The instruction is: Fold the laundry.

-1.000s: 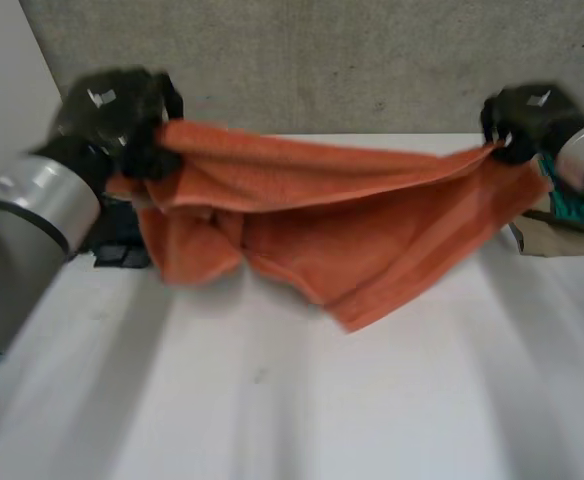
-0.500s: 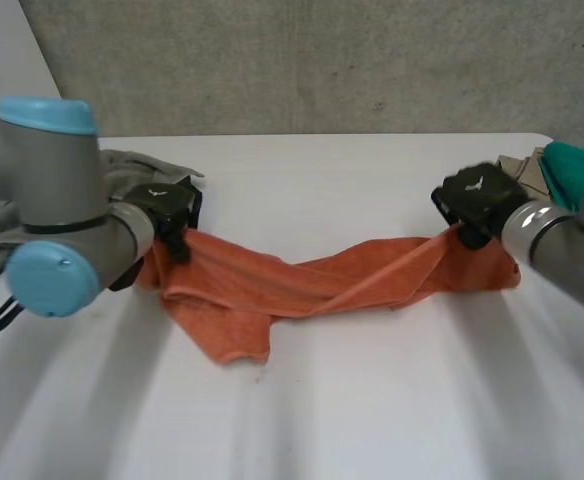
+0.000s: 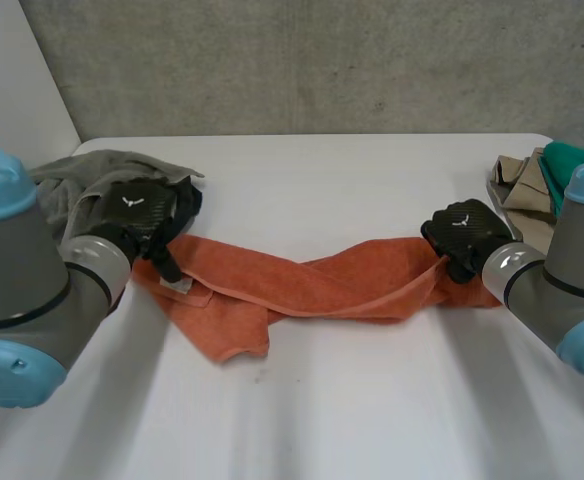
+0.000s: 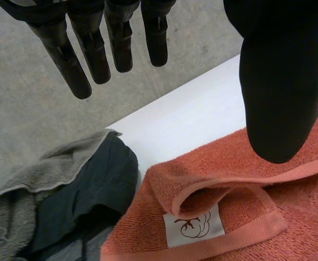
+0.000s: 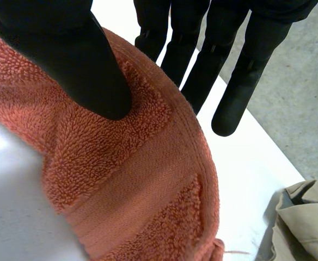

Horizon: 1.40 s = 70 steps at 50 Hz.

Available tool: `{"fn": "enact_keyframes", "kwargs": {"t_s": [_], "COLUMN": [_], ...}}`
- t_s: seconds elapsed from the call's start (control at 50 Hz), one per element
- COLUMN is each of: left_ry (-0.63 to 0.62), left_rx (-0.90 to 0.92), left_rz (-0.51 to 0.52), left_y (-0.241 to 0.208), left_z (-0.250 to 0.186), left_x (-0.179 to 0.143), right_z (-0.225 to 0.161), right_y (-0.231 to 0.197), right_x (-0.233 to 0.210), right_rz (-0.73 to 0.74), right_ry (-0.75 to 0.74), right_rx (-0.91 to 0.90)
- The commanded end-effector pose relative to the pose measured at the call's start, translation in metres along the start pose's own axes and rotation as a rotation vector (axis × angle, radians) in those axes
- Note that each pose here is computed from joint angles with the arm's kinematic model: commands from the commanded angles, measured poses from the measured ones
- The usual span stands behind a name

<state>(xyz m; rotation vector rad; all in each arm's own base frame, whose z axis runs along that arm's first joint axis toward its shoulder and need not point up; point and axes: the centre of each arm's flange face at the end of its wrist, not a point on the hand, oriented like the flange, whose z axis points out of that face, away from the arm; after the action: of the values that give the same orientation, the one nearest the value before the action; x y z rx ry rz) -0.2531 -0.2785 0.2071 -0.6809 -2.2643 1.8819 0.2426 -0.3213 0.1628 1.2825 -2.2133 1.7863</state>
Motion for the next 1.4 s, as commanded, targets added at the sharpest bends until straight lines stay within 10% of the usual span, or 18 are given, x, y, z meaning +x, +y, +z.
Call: {"fn": "enact_keyframes", "kwargs": {"t_s": [0.02, 0.58, 0.74, 0.86, 0.98, 1.4], "left_ry": [-0.004, -0.026, -0.152, -0.252, -0.193, 0.023], "left_rx": [-0.068, -0.016, 0.433, 0.933, 1.032, 0.117], "left_rz": [-0.027, -0.065, 0.024, 0.009, -0.003, 0.132], "left_y": [0.030, 0.036, -0.074, -0.194, -0.228, 0.036], "left_z": [0.038, 0.106, 0.132, 0.097, 0.066, 0.034], "left_x": [-0.006, -0.026, -0.064, -0.092, -0.093, -0.036], "right_z": [-0.002, 0.036, 0.075, 0.031, 0.013, 0.015], "right_y": [0.005, 0.012, -0.070, -0.171, -0.193, -0.001], "right_x": [-0.003, 0.011, 0.089, 0.164, 0.166, 0.014], "right_rz": [0.003, -0.067, -0.122, -0.065, -0.070, 0.034], "right_ry": [-0.013, 0.023, 0.410, 0.798, 0.716, 0.072], "right_rx": [-0.015, 0.027, 0.406, 0.941, 1.011, 0.212]}}
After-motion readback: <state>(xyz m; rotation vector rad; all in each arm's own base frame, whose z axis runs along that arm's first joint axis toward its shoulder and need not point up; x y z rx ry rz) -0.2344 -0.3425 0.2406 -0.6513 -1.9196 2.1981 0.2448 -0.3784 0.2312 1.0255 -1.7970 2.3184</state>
